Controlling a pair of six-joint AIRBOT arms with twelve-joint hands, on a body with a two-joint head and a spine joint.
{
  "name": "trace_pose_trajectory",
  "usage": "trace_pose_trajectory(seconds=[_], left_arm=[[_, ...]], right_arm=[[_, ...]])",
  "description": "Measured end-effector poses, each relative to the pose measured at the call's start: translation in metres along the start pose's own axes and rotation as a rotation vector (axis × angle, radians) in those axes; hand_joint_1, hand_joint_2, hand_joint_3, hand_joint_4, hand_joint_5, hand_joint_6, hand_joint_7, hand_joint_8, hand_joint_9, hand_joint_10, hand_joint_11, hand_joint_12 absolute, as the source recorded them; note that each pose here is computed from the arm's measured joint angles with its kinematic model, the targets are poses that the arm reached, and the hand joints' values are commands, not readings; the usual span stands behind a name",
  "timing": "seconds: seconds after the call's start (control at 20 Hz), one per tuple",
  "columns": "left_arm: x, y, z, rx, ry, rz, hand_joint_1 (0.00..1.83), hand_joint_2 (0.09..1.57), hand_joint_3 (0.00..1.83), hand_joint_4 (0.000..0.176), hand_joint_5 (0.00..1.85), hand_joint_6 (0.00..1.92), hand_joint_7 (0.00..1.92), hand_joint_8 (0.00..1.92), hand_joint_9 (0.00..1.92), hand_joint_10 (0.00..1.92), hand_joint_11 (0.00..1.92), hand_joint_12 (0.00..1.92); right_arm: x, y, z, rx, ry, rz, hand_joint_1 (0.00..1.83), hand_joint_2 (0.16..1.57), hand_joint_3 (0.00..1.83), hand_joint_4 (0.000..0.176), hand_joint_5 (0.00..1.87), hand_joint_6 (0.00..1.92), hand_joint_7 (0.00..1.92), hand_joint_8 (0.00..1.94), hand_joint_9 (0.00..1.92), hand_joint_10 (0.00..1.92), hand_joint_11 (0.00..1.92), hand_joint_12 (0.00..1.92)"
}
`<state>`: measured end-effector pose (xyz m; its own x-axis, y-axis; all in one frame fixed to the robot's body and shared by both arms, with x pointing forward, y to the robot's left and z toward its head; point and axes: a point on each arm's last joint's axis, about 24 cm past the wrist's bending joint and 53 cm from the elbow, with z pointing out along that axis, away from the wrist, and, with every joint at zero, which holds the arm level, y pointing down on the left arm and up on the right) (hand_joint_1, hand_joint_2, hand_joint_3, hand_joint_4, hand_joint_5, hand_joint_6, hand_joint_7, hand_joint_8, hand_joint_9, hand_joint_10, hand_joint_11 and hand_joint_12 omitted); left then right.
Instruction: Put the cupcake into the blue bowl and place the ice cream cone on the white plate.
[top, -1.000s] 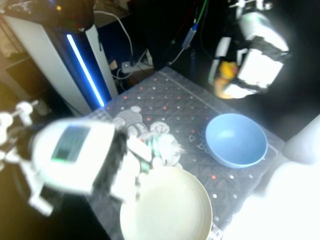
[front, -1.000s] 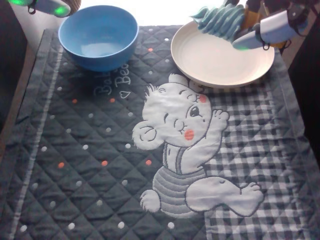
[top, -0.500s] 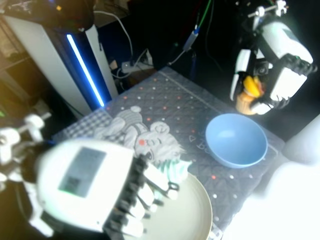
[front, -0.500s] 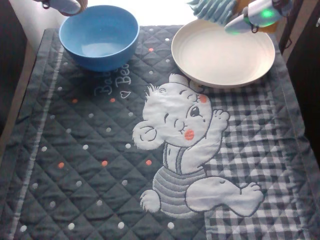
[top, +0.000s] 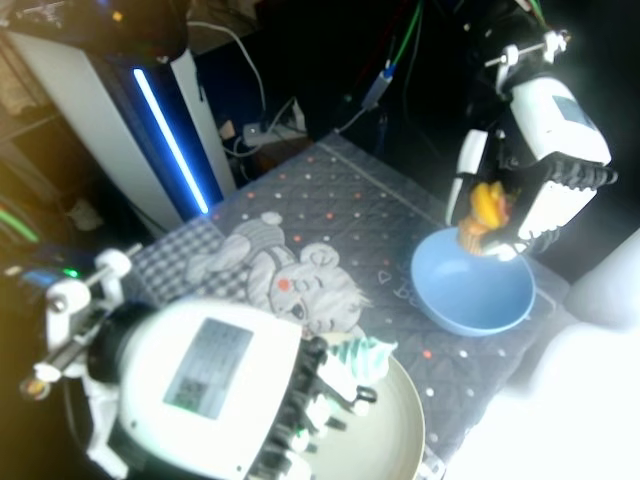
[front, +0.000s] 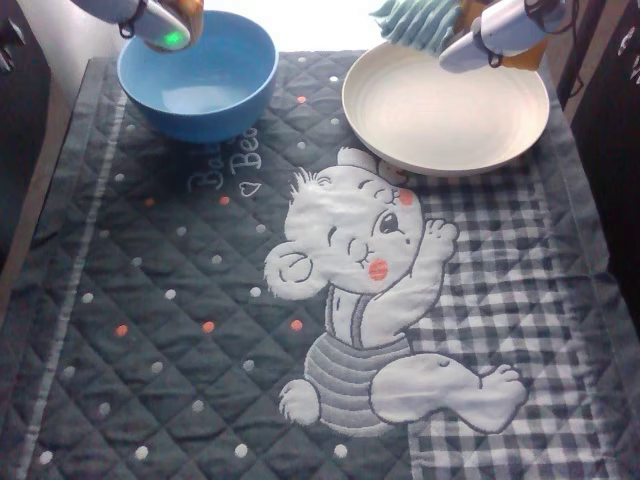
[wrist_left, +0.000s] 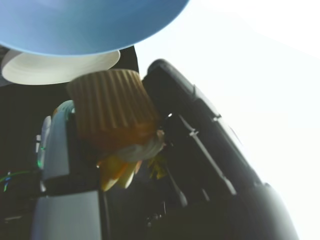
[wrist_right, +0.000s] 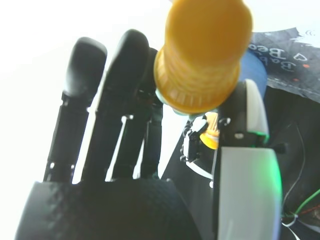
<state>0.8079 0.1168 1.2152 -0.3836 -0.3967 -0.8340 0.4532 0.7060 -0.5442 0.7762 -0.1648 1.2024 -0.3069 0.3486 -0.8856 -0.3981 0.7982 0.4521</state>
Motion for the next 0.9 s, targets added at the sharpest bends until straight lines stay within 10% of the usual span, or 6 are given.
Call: trace_pose_trajectory(seconds=[0.2,0.3,0.45,0.55,0.7,0.9], left_arm=[[0.007,-0.002,0.006,0.000,0.017,-0.004,1.40,1.02,0.00,0.000,1.11,0.75,1.28,0.37,1.10,0.89,0.93,0.89],[0.011,-0.003,0.007,0.004,0.023,-0.004,1.27,1.02,0.00,0.022,1.16,0.68,1.26,0.51,1.19,0.27,0.89,0.93],[0.015,-0.002,0.009,0.000,0.030,0.000,1.39,1.05,0.00,0.000,1.03,0.86,1.16,0.62,1.07,0.93,0.87,0.89],[0.016,-0.003,0.009,0.001,0.032,0.002,1.20,1.06,0.00,0.000,1.07,0.81,0.98,0.31,0.98,0.25,0.80,0.86],[0.018,-0.003,0.010,0.003,0.036,0.009,1.14,0.90,0.00,0.000,0.71,0.02,0.62,0.00,0.53,0.00,0.21,0.71],[0.019,-0.003,0.010,0.005,0.039,0.012,1.01,0.80,0.00,0.091,0.46,0.00,0.31,0.00,0.22,0.00,0.00,0.41]], right_arm=[[0.001,-0.002,0.000,0.006,0.003,0.000,1.29,1.03,0.00,0.000,1.08,0.67,1.28,0.64,1.41,0.51,1.21,1.21],[0.000,-0.003,0.000,0.010,0.003,0.000,1.29,1.03,0.00,0.000,1.08,0.67,1.28,0.63,1.40,0.49,1.20,1.16],[0.001,-0.003,0.000,0.010,0.005,0.000,1.20,1.06,0.00,0.000,1.07,0.78,1.28,0.35,1.40,0.46,1.19,1.15],[0.002,-0.002,0.001,0.009,0.007,0.001,1.27,1.03,0.00,0.000,1.13,0.61,1.26,0.64,1.36,0.42,1.15,1.12],[0.003,-0.001,0.001,0.008,0.008,0.000,0.99,0.90,0.00,0.000,0.89,0.08,0.87,0.02,0.74,0.04,0.18,1.16],[0.006,0.007,0.001,-0.010,0.014,-0.007,0.90,0.83,0.00,0.040,0.41,0.00,0.51,0.00,0.53,0.00,0.03,1.29]])
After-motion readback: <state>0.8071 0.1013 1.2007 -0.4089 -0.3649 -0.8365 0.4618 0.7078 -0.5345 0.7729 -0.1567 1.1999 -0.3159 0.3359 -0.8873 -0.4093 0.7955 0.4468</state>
